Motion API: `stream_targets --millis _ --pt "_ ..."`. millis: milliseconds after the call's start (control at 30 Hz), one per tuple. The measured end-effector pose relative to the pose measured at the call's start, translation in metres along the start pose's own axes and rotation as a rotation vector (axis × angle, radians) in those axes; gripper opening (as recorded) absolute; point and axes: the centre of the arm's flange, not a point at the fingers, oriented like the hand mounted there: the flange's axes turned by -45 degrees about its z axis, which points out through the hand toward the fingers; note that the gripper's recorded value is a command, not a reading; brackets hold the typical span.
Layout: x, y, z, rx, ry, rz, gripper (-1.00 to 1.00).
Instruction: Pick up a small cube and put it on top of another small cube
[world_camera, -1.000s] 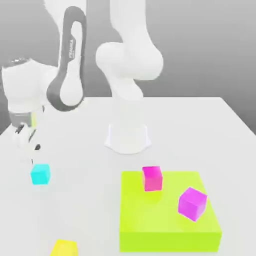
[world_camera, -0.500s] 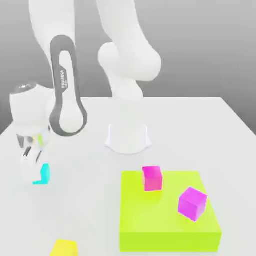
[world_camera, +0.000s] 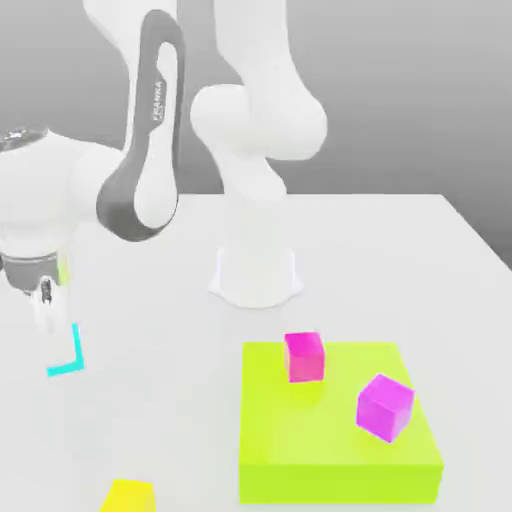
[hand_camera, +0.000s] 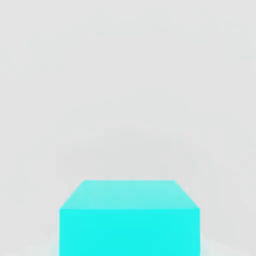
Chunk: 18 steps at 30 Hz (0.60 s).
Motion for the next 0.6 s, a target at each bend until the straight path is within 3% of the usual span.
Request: stream_targets --millis 333,467,500,600 --pt "-0.018 -0.164 -0.023 -0.003 0.0 -0.455 -1.0" --pt "-0.022 -0.18 0.02 -0.004 0.0 -0.5 -1.0" --pt "-0.023 -0.181 0.032 -0.004 0.001 -0.501 1.0" --pt "-0.023 -0.181 0.032 -0.004 0.001 -0.501 1.0"
